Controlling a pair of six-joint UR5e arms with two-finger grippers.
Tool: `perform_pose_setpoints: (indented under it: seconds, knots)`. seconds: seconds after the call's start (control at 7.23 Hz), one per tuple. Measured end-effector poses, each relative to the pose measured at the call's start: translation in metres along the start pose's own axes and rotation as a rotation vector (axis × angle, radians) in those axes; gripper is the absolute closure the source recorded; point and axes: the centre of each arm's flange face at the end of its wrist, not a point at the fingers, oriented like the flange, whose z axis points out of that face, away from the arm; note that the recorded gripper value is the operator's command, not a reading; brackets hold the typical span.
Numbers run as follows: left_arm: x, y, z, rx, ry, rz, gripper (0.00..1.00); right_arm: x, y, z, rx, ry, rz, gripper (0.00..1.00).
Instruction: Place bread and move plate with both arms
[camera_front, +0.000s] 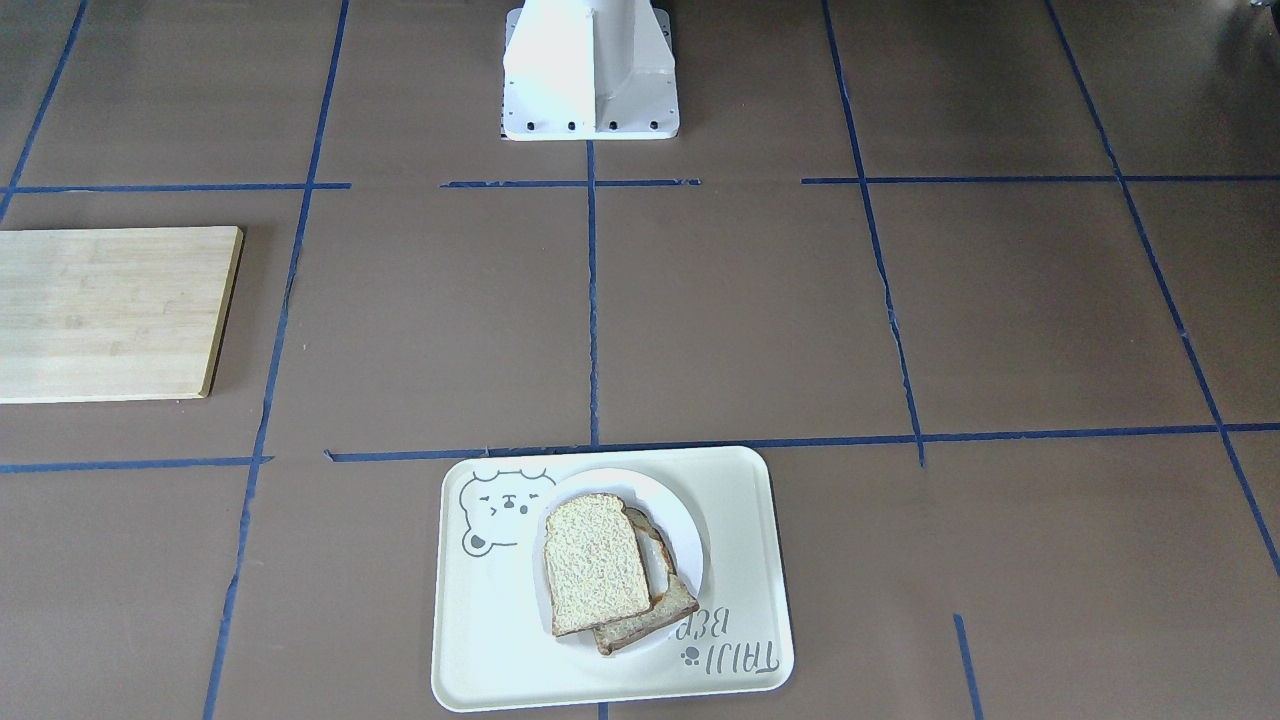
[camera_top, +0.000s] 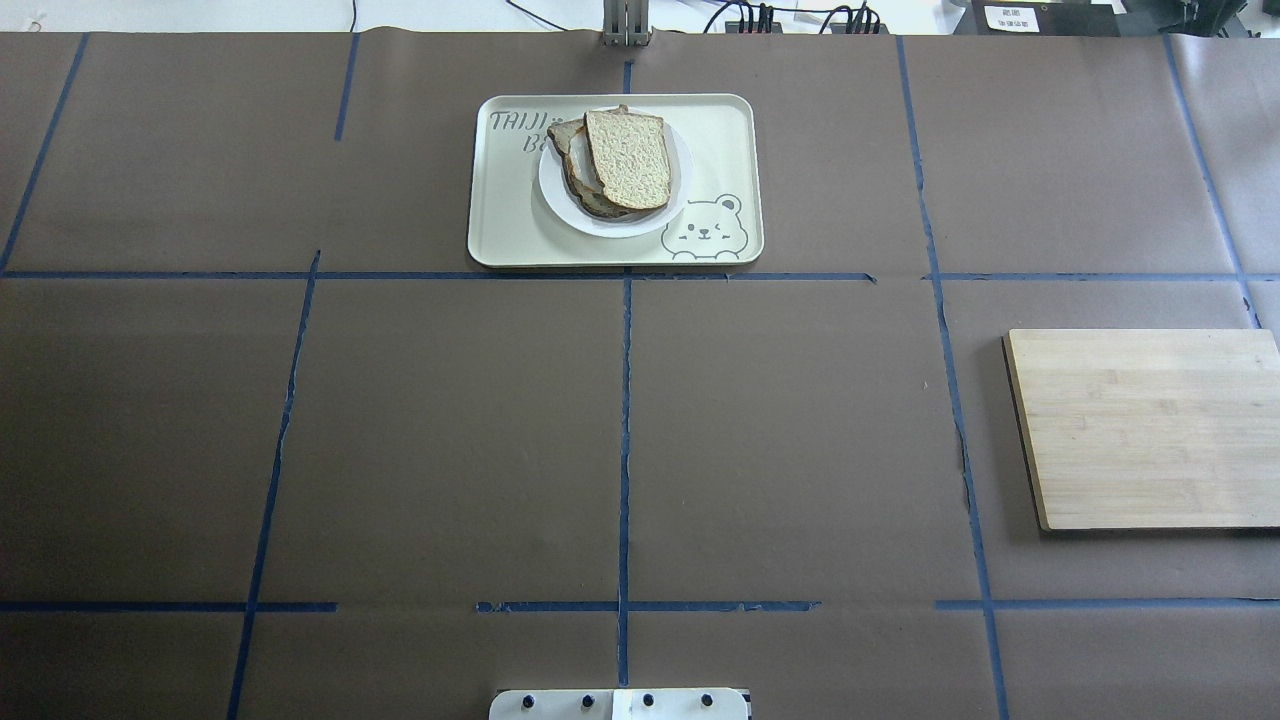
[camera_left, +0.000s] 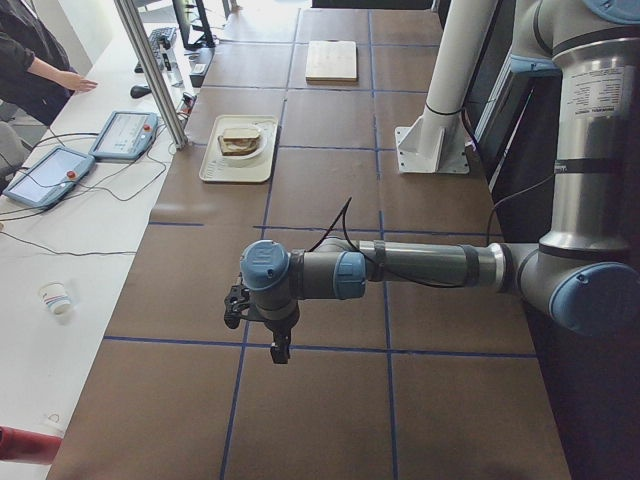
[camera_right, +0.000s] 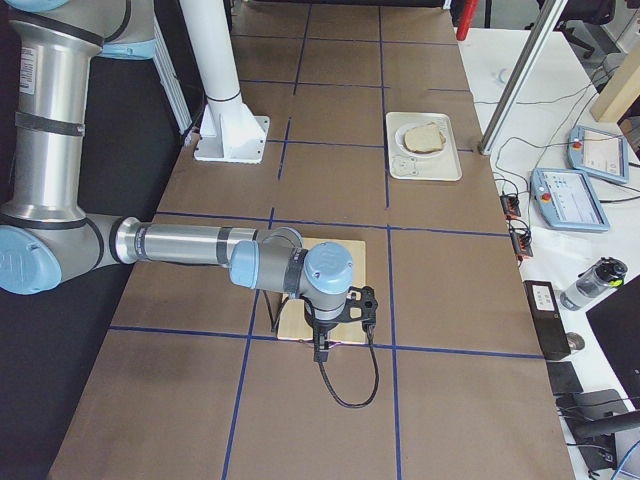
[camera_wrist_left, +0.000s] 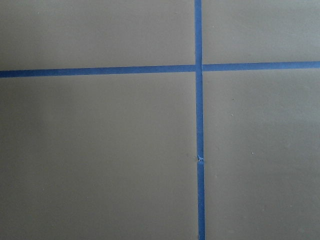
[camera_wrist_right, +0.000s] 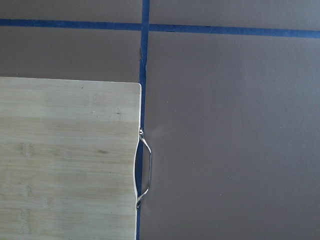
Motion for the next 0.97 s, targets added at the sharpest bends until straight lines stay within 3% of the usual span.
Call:
perform_pose_setpoints:
  seconds: [0.97]
  knots:
    - [-0.001, 0.0, 0.001, -0.001, 0.0, -0.001, 0.0, -0.009, -0.015, -0.012, 0.027, 0.001, -0.021, 0.0]
